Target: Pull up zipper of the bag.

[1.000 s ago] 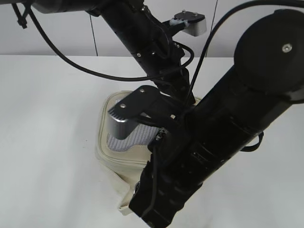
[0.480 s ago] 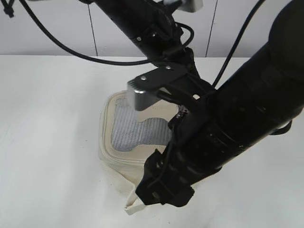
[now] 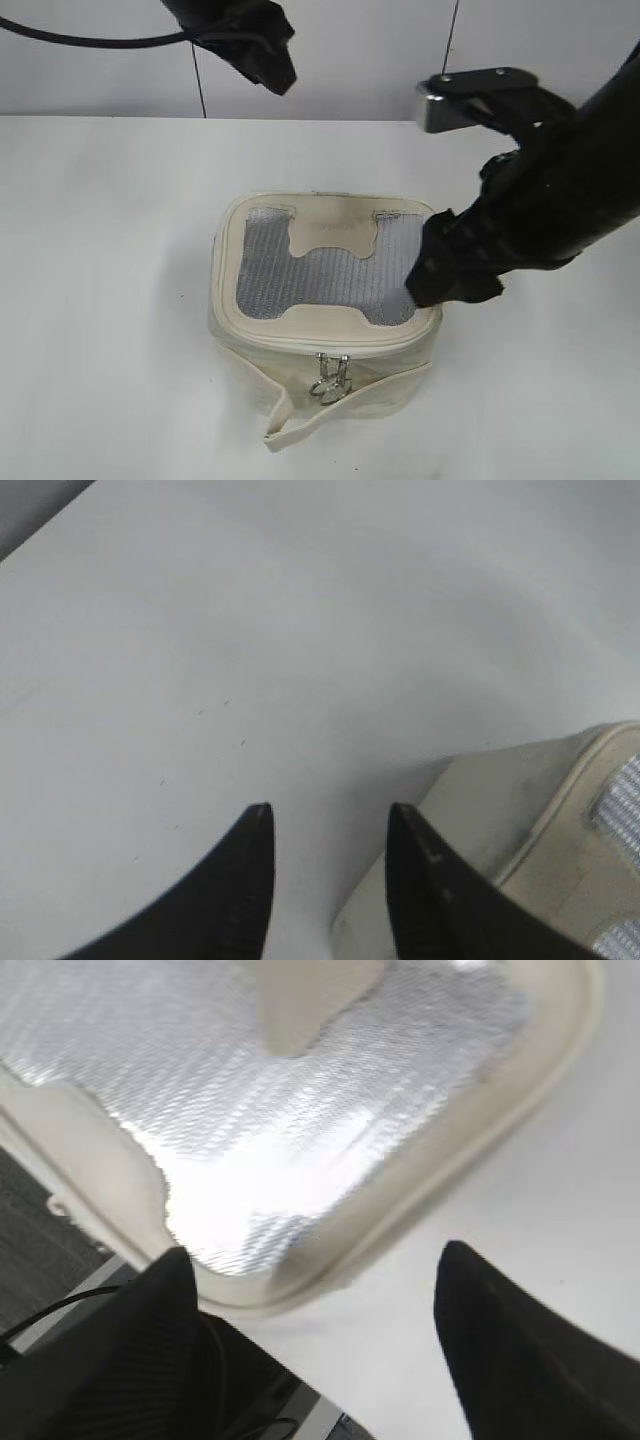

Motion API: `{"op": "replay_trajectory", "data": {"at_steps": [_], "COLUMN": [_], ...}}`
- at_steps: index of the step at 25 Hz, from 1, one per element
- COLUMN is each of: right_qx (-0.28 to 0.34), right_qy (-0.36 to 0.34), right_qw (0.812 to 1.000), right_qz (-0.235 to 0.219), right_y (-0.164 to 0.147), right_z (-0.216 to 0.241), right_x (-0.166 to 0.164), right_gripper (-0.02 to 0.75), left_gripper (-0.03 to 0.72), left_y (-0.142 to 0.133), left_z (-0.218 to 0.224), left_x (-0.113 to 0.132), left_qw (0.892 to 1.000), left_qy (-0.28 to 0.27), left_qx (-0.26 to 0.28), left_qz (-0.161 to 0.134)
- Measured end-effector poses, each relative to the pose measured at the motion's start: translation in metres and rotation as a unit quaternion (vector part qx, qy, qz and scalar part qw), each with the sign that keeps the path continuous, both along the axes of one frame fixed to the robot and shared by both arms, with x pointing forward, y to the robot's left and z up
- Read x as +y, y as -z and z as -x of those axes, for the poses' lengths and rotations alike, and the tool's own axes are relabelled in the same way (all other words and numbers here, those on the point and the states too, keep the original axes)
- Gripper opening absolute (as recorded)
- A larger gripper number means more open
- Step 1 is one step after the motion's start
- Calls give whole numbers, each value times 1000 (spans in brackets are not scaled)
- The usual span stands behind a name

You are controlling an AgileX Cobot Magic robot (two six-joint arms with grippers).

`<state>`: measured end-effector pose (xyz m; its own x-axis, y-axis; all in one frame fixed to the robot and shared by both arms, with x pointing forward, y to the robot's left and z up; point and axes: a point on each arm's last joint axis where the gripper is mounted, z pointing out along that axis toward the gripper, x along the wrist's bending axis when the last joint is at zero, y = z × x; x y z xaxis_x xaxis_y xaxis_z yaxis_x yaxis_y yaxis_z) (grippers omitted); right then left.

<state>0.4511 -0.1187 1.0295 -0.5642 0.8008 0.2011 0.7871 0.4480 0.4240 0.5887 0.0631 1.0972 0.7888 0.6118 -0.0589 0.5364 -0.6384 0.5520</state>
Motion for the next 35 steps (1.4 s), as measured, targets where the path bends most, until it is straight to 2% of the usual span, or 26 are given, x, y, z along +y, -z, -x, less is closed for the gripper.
{"op": "replay_trajectory", "data": {"at_steps": [6,9,15,20,24,29,35], "right_qx": [13,27,45,20,-7,-60,-115], "right_qy": [85,132,212,253,268,277,281], "right_qw": [996,989,970,958,955,953,950], "right_qz": [39,60,110,133,130,102,75], "right_y": [-1,0,0,-16,-35,-51,-34], "right_z": [-25,-33,-37,-17,13,60,123], "right_x": [-53,-78,-118,-141,-150,-159,-171], "right_gripper": [580,580,581,581,581,581,581], "left_gripper": [295,295,295,295,295,295,295], "left_y": [-21,-33,-50,-37,-21,-5,16], "left_z": [7,8,32,86,146,212,280], "left_x": [42,62,107,145,169,194,217], "left_qw": [994,986,968,958,955,957,951], "left_qy": [-75,-130,-220,-254,-272,-280,-282], "left_qx": [20,0,-17,13,12,-58,-122], "left_qz": [-72,-100,-119,-135,-118,-57,23]}}
